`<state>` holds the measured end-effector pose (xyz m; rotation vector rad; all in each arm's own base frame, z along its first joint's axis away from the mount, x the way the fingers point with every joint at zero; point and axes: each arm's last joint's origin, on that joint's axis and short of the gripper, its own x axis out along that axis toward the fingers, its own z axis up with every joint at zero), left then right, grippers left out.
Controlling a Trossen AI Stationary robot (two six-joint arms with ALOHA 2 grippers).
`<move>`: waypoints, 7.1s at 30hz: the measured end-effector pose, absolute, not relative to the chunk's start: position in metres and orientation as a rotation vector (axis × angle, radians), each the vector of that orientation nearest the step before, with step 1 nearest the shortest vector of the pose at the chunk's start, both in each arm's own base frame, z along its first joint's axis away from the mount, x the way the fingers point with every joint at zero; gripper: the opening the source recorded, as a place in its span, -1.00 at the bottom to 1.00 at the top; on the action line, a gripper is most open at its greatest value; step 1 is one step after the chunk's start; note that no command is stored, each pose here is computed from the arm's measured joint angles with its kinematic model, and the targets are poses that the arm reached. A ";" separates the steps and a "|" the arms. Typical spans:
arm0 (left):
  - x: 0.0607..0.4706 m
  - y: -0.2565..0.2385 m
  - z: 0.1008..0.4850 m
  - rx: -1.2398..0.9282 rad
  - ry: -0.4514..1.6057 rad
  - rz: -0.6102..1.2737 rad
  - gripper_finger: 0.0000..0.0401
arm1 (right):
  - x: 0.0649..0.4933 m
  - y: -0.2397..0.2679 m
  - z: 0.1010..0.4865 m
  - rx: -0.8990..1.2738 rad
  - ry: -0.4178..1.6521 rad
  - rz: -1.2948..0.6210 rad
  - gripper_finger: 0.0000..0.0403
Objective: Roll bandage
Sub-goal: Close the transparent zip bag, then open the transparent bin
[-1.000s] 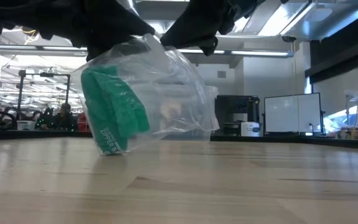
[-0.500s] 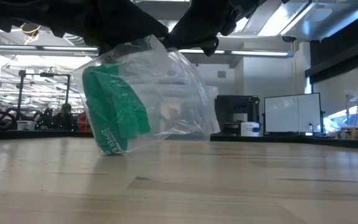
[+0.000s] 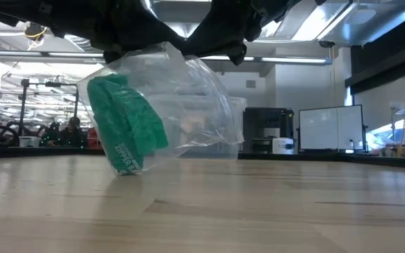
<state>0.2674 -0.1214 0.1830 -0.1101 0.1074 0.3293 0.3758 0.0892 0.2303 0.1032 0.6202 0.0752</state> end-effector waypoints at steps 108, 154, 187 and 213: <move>0.161 0.213 0.213 -0.558 0.309 0.530 -0.09 | 0.281 -0.245 0.252 0.609 0.630 -0.491 0.32; 0.171 0.204 0.213 -0.510 0.341 0.498 -0.09 | 0.291 -0.222 0.254 0.551 0.699 -0.495 0.32; 0.168 0.185 0.237 -0.402 0.306 0.478 -0.09 | 0.299 -0.196 0.274 0.550 0.641 -0.370 0.32; 0.164 0.188 0.221 -0.552 0.361 0.512 -0.09 | 0.308 -0.209 0.250 0.557 0.681 -0.415 0.32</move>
